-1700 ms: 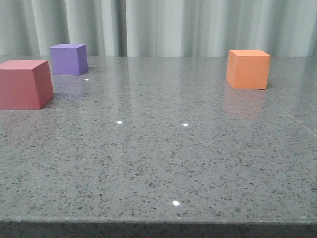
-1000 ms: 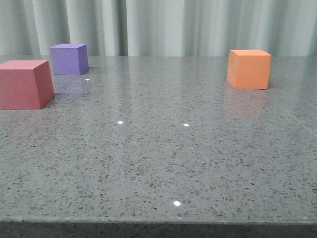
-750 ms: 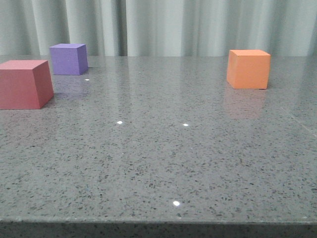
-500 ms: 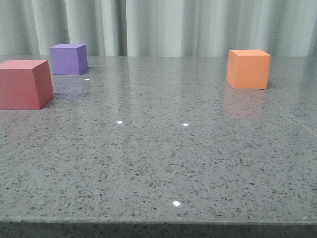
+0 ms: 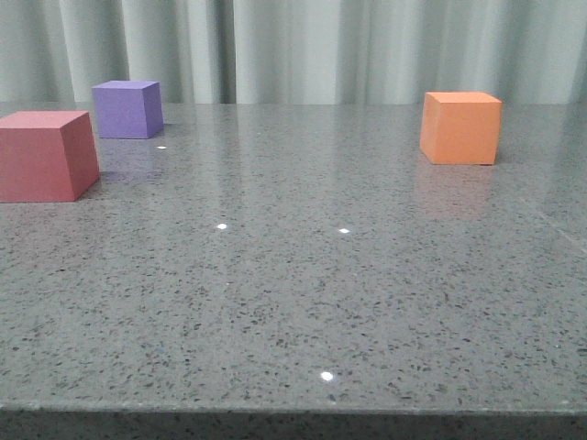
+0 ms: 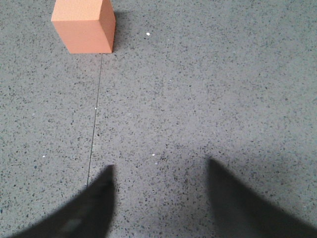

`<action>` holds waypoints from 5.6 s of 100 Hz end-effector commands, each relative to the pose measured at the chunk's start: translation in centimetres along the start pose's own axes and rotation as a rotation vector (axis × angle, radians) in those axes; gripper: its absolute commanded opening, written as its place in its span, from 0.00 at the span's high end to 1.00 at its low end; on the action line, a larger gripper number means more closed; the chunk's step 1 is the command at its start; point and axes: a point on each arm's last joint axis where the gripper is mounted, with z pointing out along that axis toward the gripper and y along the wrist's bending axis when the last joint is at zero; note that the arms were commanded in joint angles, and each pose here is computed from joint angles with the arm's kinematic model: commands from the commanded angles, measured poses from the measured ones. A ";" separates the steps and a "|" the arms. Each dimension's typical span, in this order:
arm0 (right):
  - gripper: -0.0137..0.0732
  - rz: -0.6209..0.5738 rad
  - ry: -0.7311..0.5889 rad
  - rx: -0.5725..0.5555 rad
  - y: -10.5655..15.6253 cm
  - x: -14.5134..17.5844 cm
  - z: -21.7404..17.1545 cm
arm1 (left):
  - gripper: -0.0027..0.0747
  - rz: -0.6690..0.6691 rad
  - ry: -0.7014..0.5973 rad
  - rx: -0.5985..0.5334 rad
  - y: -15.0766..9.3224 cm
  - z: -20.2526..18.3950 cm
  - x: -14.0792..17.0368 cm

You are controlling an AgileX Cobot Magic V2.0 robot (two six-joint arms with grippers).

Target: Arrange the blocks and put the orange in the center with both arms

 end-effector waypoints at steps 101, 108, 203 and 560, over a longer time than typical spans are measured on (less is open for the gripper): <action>0.10 -0.080 0.041 -0.149 7.4 -14.2 13.4 | 0.99 -0.014 -0.075 0.006 0.0 -0.2 0.5; 0.10 -0.081 0.054 -0.147 7.7 -15.0 14.7 | 0.99 -0.014 -0.075 0.006 0.0 -0.2 0.5; 0.41 -0.065 0.225 -0.164 9.7 -15.0 21.9 | 0.99 -0.014 -0.075 0.006 0.0 -0.2 0.5; 0.12 -0.036 -0.333 0.051 -0.9 0.3 2.5 | 0.99 -0.014 -0.075 0.006 0.0 -0.2 0.5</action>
